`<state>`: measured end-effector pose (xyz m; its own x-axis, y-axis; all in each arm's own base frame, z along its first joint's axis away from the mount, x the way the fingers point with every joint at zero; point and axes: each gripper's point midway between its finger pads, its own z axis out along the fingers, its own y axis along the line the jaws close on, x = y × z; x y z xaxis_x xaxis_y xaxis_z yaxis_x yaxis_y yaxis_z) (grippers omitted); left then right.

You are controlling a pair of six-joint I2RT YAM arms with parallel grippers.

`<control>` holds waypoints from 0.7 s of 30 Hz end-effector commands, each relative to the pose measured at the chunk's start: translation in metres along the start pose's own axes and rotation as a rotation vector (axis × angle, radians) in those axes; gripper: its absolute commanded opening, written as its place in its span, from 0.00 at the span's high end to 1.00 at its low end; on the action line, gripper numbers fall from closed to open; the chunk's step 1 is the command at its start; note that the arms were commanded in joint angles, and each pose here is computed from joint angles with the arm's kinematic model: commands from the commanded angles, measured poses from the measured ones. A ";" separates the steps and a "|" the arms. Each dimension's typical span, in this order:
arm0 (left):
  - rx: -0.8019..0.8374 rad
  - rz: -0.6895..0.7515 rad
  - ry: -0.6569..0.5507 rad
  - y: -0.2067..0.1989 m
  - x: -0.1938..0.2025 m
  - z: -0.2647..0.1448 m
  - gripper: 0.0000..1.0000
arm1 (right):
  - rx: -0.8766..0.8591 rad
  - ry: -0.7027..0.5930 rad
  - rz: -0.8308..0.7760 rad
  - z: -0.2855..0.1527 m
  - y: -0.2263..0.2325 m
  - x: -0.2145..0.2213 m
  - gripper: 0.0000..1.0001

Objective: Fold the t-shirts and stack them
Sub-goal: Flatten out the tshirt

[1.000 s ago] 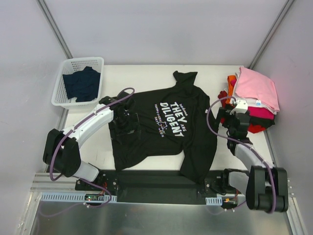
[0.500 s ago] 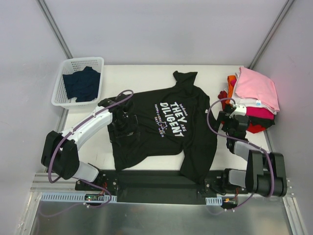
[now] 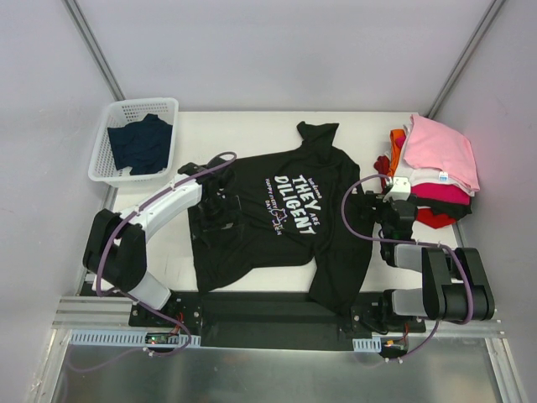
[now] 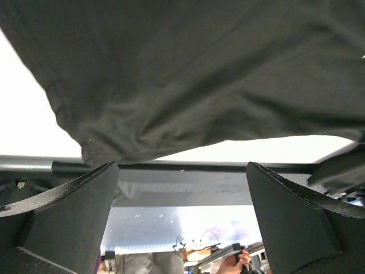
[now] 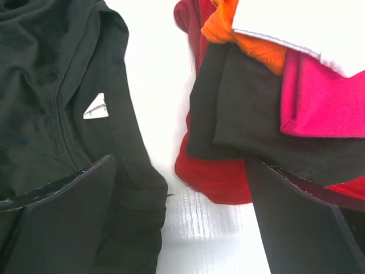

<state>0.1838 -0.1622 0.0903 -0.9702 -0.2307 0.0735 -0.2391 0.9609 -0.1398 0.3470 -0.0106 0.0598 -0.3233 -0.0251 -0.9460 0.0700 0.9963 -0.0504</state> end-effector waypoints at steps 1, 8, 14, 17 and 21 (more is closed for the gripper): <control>0.034 0.047 -0.011 -0.015 -0.004 -0.011 0.04 | 0.021 -0.090 -0.004 0.002 -0.002 -0.025 0.00; 0.010 0.060 -0.017 -0.010 0.002 -0.006 0.04 | 0.021 -0.091 -0.004 0.002 -0.003 -0.025 0.00; 0.078 0.044 -0.025 -0.023 -0.001 -0.001 0.04 | 0.024 -0.093 -0.003 0.002 -0.004 -0.026 0.00; 0.095 0.035 -0.008 -0.028 0.001 -0.001 0.05 | 0.022 -0.091 -0.004 0.002 -0.003 -0.025 0.00; 0.123 0.047 -0.038 -0.032 0.000 -0.011 0.05 | 0.021 -0.091 -0.004 0.002 -0.003 -0.025 0.00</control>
<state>0.1934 -0.1846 0.0918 -0.9786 -0.1998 0.0484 -0.2056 0.9550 -0.2139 0.3469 -0.0118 0.0600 -0.3234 -0.0300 -0.9458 0.0776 0.9953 -0.0581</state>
